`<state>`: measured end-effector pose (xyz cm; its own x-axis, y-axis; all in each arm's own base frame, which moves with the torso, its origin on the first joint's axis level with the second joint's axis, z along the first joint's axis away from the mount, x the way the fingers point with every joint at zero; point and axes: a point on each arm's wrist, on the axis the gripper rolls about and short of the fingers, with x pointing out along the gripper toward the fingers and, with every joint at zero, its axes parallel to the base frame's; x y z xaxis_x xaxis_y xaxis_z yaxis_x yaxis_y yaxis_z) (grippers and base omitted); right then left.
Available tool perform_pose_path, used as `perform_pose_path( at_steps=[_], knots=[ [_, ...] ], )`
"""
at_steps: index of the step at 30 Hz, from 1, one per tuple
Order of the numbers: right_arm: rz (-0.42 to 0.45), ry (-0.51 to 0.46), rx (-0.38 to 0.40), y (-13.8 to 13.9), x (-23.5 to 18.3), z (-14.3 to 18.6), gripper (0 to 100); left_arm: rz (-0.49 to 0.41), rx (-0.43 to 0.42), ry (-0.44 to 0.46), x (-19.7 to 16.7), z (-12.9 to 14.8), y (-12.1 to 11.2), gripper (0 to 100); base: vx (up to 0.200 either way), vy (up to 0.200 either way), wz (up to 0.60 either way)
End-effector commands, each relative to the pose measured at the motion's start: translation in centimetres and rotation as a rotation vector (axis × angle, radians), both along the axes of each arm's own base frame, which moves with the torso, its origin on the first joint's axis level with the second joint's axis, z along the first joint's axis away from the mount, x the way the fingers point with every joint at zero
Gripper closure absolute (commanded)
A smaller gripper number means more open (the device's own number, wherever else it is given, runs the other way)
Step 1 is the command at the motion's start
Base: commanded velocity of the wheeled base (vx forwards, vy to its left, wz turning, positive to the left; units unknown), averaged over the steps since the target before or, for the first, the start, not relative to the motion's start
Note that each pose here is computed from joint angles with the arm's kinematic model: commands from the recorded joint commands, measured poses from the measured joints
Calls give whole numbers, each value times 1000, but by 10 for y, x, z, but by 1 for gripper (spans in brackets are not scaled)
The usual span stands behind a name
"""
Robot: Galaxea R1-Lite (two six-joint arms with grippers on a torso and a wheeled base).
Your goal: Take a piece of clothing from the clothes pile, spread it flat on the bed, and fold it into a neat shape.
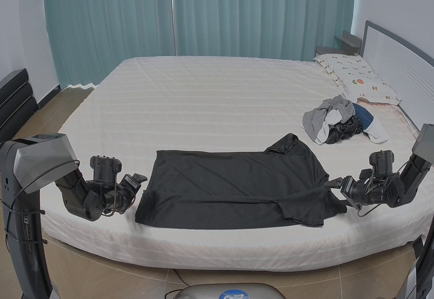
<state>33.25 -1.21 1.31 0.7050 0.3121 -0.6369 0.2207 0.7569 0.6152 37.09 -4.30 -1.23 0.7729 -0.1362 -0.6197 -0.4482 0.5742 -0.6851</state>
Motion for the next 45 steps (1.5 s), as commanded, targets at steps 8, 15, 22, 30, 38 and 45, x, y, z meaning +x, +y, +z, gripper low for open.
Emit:
perform_pose_path(
  at_steps=[8,15,22,30,38,45],
  knots=[
    [47,-51,-4,15,-11,-39,0,-4,-15,-36,-12,0,2,0,0,0,0],
    [84,-73,-27,23,3,-55,0,-9,-14,-33,-13,-1,1,0,0,0,0],
    [104,-110,-48,23,6,-68,0,-10,-13,-33,-13,-1,1,0,0,0,0],
    [103,-116,-53,25,4,-68,0,-11,-11,-33,-13,-1,0,0,0,0,0],
    [96,-114,-54,23,5,-71,0,-11,-11,-33,-12,-2,0,0,0,0,0],
    [100,-110,-63,24,5,-73,100,-9,-12,-32,-12,-2,1,0,0,0,0]
  ],
)
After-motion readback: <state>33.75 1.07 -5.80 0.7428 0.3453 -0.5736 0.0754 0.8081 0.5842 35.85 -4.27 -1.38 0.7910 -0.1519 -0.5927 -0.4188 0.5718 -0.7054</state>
